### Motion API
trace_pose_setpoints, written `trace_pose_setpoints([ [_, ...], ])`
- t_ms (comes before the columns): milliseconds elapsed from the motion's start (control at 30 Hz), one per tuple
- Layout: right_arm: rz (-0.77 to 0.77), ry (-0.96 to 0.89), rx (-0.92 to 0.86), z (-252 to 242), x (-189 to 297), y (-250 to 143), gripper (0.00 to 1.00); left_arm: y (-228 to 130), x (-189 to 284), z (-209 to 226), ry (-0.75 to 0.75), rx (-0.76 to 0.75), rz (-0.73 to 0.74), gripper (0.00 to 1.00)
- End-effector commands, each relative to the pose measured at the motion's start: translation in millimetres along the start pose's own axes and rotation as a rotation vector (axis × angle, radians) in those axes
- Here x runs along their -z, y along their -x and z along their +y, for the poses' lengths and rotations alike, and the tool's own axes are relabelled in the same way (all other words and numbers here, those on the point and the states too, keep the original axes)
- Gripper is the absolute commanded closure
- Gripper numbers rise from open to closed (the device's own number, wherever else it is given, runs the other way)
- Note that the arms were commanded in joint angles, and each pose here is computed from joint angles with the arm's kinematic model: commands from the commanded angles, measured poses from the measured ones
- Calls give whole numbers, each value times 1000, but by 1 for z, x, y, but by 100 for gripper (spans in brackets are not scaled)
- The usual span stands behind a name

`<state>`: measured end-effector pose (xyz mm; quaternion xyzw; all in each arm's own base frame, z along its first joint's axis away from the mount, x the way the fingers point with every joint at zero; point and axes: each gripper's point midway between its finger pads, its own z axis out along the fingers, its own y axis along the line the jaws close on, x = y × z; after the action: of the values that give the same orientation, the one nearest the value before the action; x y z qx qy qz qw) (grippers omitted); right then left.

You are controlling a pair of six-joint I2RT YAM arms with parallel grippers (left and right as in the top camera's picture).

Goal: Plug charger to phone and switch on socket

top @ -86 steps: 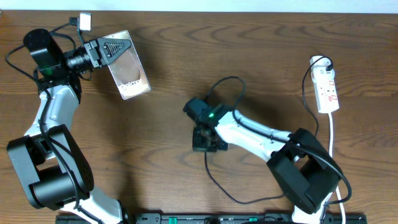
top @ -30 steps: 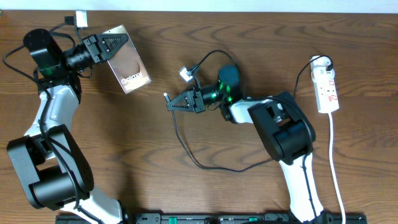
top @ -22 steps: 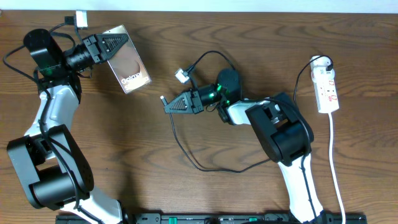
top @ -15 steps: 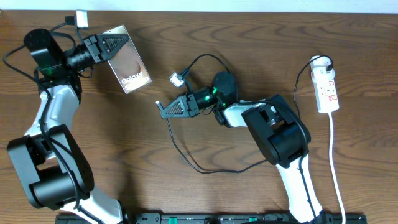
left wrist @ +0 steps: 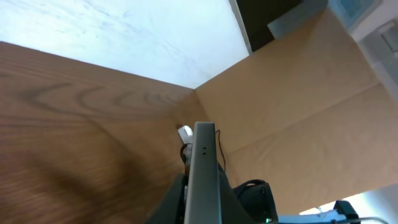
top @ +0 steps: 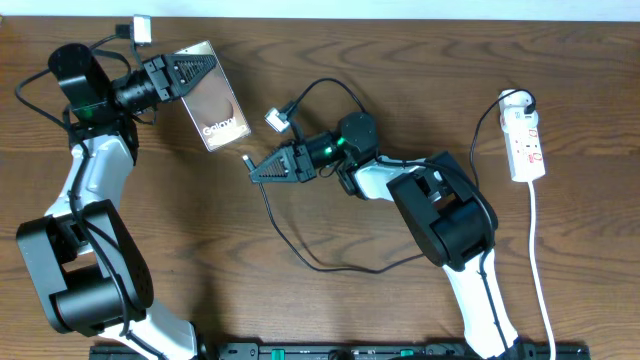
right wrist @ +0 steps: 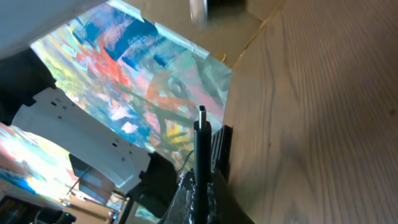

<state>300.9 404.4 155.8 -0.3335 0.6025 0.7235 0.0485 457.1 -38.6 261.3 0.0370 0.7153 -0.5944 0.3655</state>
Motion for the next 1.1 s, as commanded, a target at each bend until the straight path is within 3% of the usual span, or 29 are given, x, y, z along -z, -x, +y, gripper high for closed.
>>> trace_pose_setpoints([
  [0, -18, 6, 77, 11, -2, 17, 99, 8, 1, -9, 7, 46, -22, 93],
  [1067, -98, -5, 97, 14, -3, 39, 99, 9, -2, -9, 13, 99, -30, 92],
])
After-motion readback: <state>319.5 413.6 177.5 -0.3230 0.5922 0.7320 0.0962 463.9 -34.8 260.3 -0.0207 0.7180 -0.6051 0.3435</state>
